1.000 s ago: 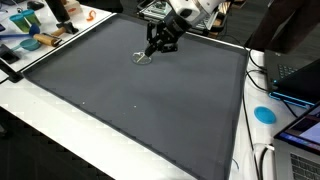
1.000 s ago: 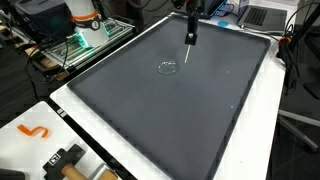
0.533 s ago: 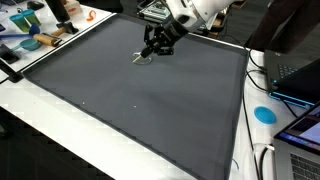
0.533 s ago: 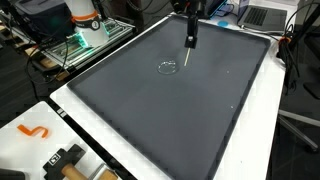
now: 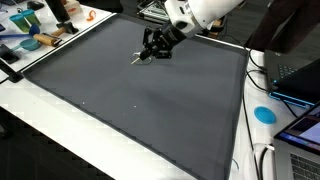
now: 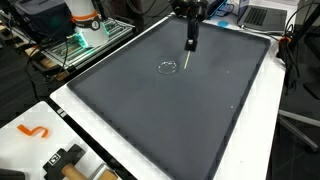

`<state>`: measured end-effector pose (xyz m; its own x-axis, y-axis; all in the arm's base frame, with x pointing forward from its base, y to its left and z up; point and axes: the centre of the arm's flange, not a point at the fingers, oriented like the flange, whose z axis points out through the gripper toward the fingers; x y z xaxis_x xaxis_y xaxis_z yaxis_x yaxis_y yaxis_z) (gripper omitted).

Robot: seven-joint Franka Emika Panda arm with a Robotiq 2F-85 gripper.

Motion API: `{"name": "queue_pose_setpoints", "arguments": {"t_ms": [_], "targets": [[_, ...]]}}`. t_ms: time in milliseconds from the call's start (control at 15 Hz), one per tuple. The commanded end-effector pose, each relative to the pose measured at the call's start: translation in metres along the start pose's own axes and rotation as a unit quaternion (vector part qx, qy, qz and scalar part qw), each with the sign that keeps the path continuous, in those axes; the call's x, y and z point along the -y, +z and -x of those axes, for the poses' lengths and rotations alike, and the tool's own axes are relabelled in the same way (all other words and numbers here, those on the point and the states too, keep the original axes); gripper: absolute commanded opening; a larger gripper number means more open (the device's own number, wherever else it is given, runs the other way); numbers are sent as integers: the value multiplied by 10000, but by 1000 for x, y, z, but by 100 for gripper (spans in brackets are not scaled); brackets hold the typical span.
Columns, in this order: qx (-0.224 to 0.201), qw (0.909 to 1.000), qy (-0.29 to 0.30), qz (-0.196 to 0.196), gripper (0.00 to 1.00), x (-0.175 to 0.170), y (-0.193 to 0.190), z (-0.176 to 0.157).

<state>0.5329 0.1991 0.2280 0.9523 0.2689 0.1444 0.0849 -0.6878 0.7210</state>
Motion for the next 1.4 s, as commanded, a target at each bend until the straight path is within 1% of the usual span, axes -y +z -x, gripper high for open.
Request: {"name": "queue_pose_setpoints", "arguments": {"t_ms": [0, 400, 800, 933, 1133, 1333], "targets": [[-3, 9999, 78, 145, 3, 5, 7, -4], [27, 9998, 182, 75, 3, -17, 10, -14], [208, 9987, 457, -88, 3, -54, 17, -21], [304, 9979, 517, -262, 3, -69, 21, -20], [319, 9936, 654, -870, 3, -93, 24, -21], [230, 9836, 855, -1570, 3, -119, 28, -22]]}}
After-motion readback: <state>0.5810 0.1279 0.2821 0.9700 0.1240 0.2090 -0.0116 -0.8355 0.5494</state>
